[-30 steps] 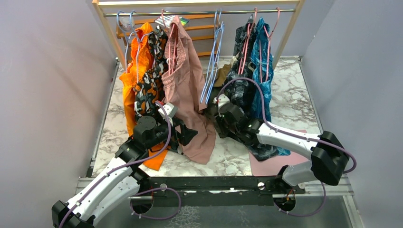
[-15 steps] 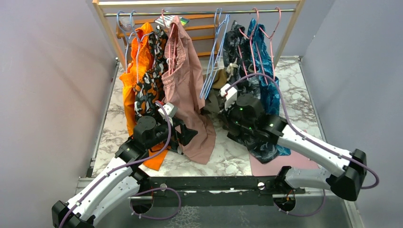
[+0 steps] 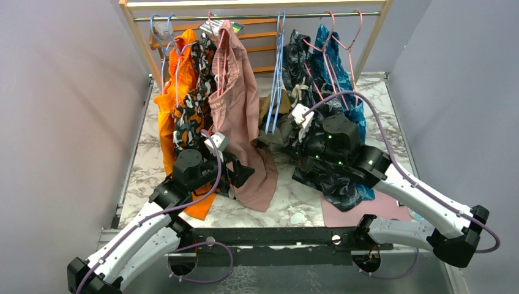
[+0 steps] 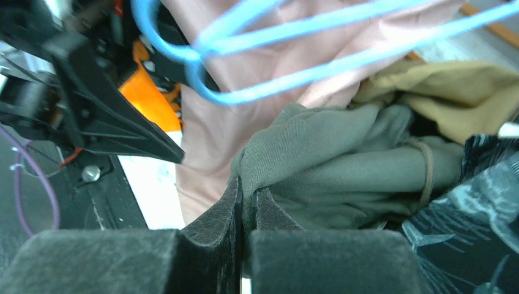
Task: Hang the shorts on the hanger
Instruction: Adjust the shorts at the center of the board.
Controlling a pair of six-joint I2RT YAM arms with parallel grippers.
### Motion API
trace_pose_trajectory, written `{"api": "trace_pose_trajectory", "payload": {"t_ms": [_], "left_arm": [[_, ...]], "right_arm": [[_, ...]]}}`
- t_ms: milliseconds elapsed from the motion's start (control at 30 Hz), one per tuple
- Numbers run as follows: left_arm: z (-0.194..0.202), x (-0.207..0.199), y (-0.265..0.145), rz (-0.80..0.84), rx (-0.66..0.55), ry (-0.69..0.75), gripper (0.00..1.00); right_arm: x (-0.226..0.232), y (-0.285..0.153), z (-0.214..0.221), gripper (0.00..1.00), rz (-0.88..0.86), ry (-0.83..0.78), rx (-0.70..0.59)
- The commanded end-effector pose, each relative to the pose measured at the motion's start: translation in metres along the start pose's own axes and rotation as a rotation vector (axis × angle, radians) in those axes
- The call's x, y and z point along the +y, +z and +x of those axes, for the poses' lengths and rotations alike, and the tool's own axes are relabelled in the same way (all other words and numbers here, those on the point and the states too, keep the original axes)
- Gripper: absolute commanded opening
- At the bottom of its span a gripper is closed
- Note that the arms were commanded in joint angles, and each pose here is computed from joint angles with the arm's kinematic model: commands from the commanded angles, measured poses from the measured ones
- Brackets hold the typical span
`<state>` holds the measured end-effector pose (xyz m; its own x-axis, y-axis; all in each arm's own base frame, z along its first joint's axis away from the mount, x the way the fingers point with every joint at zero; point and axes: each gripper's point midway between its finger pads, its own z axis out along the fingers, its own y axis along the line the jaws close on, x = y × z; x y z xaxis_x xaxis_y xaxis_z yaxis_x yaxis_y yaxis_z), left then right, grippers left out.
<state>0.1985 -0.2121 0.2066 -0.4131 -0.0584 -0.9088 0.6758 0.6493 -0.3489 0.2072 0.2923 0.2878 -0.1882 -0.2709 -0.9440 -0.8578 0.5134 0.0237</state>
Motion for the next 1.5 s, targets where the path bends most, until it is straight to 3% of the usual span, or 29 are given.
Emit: {"api": "trace_pose_trajectory", "payload": {"t_ms": [0,433,767,867,1100,1200,1333,1467], "left_arm": [[-0.003,0.003,0.001,-0.01,-0.014,0.006,0.98],[-0.004,0.005,0.001,-0.017,-0.017,0.007,0.98],[-0.024,0.002,-0.012,-0.027,-0.124,0.037,0.98],[-0.028,0.003,-0.015,-0.034,-0.143,0.041,0.98],[-0.027,0.005,-0.015,-0.044,-0.141,0.04,0.98],[-0.028,0.005,-0.015,-0.045,-0.142,0.038,0.98],[-0.028,0.005,-0.015,-0.047,-0.143,0.038,0.98],[-0.03,0.005,-0.016,-0.05,-0.153,0.04,0.98]], "right_arm": [[0.028,-0.036,-0.072,0.01,-0.135,-0.066,-0.202],[0.048,-0.073,-0.119,0.01,-0.229,-0.174,-0.287],[0.094,-0.166,-0.194,0.01,-0.434,-0.286,-0.463],[0.092,-0.162,-0.186,0.01,-0.422,-0.273,-0.456],[0.059,-0.103,-0.124,0.01,-0.27,-0.186,-0.312],[0.059,-0.123,-0.157,0.01,-0.247,-0.209,-0.402],[0.088,-0.19,-0.223,0.01,-0.357,-0.266,-0.617],[0.105,-0.211,-0.226,0.01,-0.45,-0.258,-0.66]]}}
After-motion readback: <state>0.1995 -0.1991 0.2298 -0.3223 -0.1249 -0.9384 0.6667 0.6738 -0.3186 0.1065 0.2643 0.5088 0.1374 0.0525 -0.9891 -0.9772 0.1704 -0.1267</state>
